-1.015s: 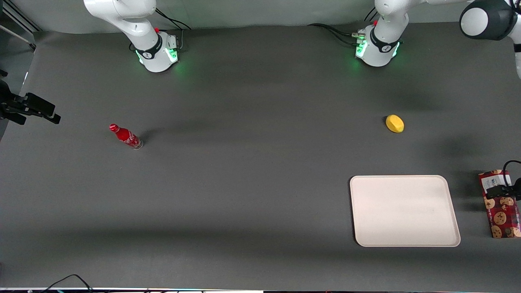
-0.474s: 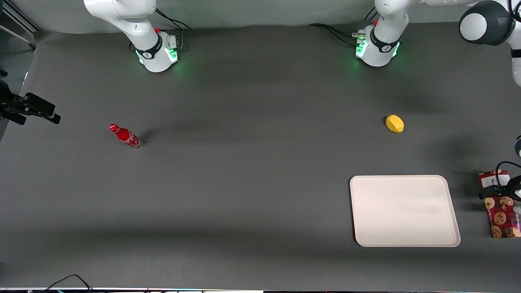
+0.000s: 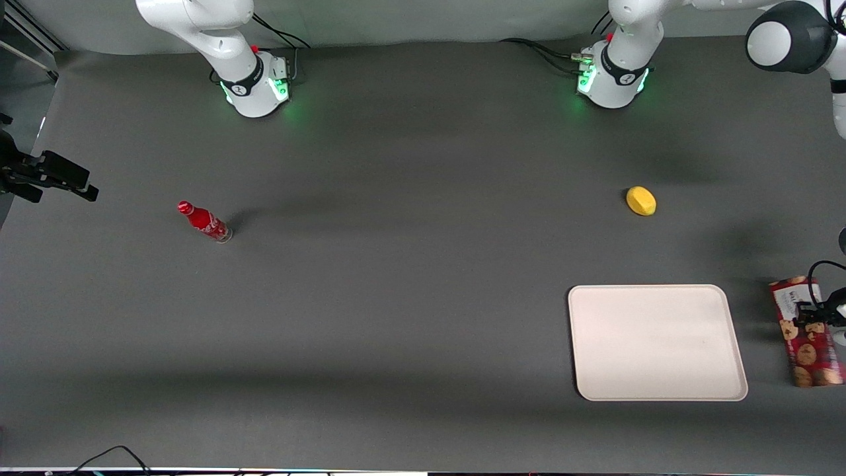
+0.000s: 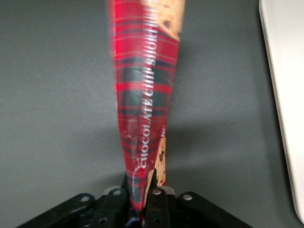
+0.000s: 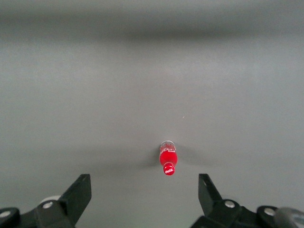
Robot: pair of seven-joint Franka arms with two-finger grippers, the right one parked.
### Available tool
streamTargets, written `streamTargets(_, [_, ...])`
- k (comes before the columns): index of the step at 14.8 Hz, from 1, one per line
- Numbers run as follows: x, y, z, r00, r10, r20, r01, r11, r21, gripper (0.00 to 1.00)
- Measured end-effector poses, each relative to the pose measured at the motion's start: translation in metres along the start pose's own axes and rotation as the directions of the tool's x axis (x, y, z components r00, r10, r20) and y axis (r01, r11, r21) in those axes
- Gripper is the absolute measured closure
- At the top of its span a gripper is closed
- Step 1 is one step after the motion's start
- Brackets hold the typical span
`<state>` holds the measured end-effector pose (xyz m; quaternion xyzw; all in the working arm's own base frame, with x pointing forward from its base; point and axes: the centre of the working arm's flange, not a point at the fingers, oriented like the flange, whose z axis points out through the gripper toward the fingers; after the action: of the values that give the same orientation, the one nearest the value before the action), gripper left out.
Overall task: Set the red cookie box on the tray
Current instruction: 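Lower the open left gripper around the cookie box and close it, then lift the cookie box with the left gripper and carry it toward the tray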
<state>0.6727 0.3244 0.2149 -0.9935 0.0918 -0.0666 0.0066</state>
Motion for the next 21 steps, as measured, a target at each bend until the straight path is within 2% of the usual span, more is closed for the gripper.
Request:
streamTargets(1, [0.001, 0.0, -0.001, 1.0, 0.01, -0.003, -0.01, 1.0, 0.002, 0.89])
streamTargets(4, [0.012, -0.001, -0.02, 0.999, 0.05, -0.021, -0.05, 0.998, 0.025, 0.92])
streamTargets(5, [0.016, 0.001, -0.034, 0.998, 0.058, -0.014, -0.058, 0.998, 0.016, 0.92])
streamTargets(9, [0.034, 0.03, -0.144, 0.993, 0.108, 0.042, -0.106, 0.993, -0.046, 0.92])
streamTargets(14, [0.014, 0.077, -0.306, 0.981, 0.153, 0.117, -0.147, 0.988, -0.055, 0.92])
streamTargets(16, [0.005, 0.092, -0.325, 0.983, 0.09, 0.159, -0.08, 0.994, -0.069, 0.92])
streamTargets(19, [0.017, 0.133, -0.305, 0.971, -0.039, 0.236, 0.054, 0.997, -0.057, 0.92])
streamTargets(21, [0.032, 0.166, -0.28, 0.966, -0.079, 0.246, 0.092, 0.995, -0.043, 0.92])
